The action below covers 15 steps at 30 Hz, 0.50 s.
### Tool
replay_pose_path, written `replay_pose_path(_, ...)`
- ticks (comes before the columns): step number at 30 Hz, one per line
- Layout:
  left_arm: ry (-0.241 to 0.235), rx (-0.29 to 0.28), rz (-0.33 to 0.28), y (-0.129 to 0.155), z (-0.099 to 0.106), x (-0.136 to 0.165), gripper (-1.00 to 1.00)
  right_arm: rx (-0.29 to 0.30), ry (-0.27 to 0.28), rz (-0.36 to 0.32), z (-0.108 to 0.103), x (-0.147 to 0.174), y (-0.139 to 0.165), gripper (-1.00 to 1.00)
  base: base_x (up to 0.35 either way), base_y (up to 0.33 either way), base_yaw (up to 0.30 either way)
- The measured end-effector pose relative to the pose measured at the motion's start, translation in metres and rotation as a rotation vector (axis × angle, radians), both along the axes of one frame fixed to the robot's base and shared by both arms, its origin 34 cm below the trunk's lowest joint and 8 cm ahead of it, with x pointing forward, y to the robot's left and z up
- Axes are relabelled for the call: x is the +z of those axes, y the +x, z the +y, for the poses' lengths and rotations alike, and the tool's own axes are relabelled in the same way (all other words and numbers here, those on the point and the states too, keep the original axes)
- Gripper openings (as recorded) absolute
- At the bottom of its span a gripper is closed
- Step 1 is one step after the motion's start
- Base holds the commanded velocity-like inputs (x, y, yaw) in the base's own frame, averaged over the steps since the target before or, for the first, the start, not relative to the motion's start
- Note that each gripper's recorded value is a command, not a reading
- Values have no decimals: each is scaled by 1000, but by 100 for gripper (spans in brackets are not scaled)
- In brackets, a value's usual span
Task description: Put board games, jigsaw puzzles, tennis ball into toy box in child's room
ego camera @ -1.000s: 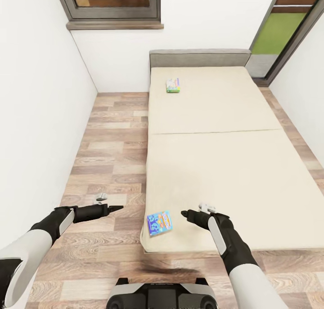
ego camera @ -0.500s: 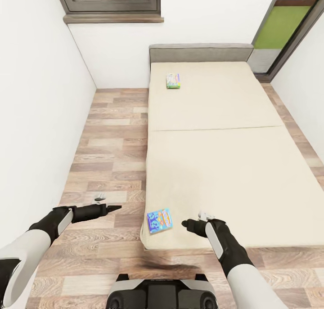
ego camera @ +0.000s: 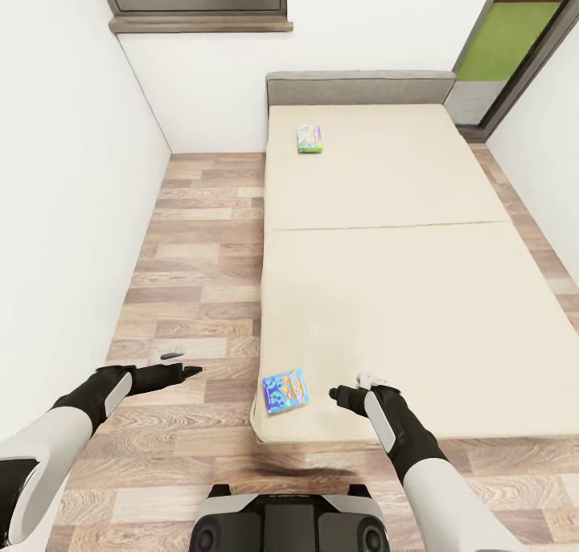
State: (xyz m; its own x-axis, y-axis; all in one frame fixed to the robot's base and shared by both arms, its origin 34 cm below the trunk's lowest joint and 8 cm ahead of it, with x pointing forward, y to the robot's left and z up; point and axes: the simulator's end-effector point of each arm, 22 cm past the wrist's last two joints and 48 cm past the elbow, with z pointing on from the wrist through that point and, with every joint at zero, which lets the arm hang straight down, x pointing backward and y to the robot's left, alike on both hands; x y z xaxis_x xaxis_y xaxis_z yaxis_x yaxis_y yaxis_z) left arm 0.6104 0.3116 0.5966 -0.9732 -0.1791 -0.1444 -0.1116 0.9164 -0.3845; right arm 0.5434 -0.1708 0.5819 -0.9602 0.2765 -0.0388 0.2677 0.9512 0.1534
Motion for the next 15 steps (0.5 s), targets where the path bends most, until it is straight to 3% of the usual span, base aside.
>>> replay_pose_path(2, 35, 7, 5, 0, 8, -3, 100, -1, -17, 4, -3, -1, -1, 100, 0, 0, 0)
replay_pose_path(7, 9, -3, -27, 13, -14, 1, 100, 8, -32, -5, -1, 0, 1, 100, 0, 0, 0)
replay_pose_path(15, 4, -10, -41, 18, -16, 4, 100, 1, -37, -11, -8, -1, 0, 100, 0, 0, 0)
